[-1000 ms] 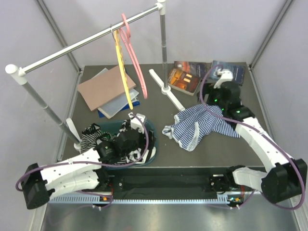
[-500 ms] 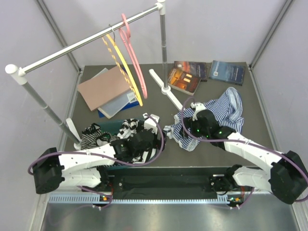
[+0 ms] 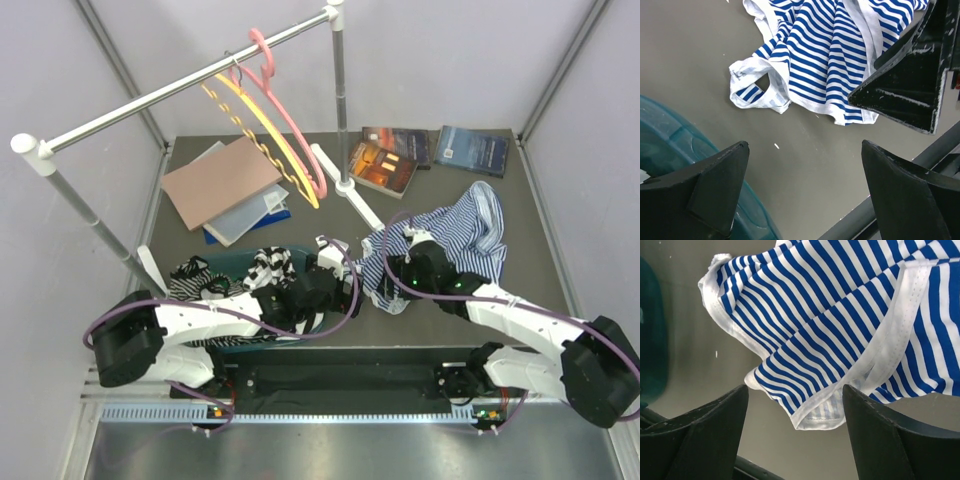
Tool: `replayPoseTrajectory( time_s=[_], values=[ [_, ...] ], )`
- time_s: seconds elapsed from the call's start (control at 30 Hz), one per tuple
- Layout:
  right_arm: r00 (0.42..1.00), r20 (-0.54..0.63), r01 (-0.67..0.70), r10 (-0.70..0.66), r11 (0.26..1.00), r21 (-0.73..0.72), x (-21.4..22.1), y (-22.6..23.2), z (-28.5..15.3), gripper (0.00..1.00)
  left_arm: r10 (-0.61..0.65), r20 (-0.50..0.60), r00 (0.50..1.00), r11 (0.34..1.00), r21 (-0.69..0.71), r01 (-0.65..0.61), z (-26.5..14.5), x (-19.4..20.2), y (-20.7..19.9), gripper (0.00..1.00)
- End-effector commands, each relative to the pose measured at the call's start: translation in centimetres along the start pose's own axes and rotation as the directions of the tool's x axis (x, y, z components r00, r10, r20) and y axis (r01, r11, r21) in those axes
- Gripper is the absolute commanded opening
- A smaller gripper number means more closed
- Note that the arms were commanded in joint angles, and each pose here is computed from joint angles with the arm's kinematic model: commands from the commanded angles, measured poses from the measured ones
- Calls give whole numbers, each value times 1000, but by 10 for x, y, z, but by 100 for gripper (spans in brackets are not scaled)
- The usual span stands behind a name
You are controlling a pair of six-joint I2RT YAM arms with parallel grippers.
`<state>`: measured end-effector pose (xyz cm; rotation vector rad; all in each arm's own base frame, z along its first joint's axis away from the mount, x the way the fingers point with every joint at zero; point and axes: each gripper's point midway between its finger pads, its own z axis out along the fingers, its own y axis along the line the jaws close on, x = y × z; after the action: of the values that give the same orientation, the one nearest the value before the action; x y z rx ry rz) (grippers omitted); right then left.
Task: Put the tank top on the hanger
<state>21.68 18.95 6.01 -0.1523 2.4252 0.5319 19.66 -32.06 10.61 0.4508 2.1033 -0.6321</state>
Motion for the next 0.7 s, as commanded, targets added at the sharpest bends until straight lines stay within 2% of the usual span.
replayPoseTrajectory(
  time_s=[0.0,0.23,0.3,0.33,0.37,0.43,0.47,0.5,0.53,0.67],
  values=[
    [1000,12,-25,25,999,-37,2,9,5,75,-57,53,997,998,28,56,3,-18,-12,99],
    [1000,-16,-18,18,1000,-11,6,7,22,75,-55,44,998,998,27,54,2,-17,-13,99],
    [1000,-7,-14,14,1000,-10,3,8,25,69,-56,51,997,998,23,54,1,-19,-12,99],
    [1000,-2,-9,9,1000,-14,2,9,26,65,-56,54,997,998,19,55,1,-19,-11,99],
    [1000,2,-7,7,1000,-16,0,10,27,50,-55,55,997,998,14,54,1,-19,-10,99],
    [1000,15,-2,3,1000,-25,-6,13,29,31,-54,58,997,999,4,54,1,-20,-8,99],
    [1000,30,4,-3,999,-35,-11,17,29,12,-53,59,997,999,0,54,0,-20,-7,99],
    [999,48,6,-4,999,-47,-20,22,28,5,-53,60,997,999,-6,53,0,-21,-6,99],
    [998,53,21,-18,998,-52,-24,25,26,0,-51,56,997,999,-9,51,0,-20,-6,99],
    [984,151,94,-93,996,-3,-73,30,6,0,-42,56,998,999,-29,44,-3,-23,-3,99]
  ],
)
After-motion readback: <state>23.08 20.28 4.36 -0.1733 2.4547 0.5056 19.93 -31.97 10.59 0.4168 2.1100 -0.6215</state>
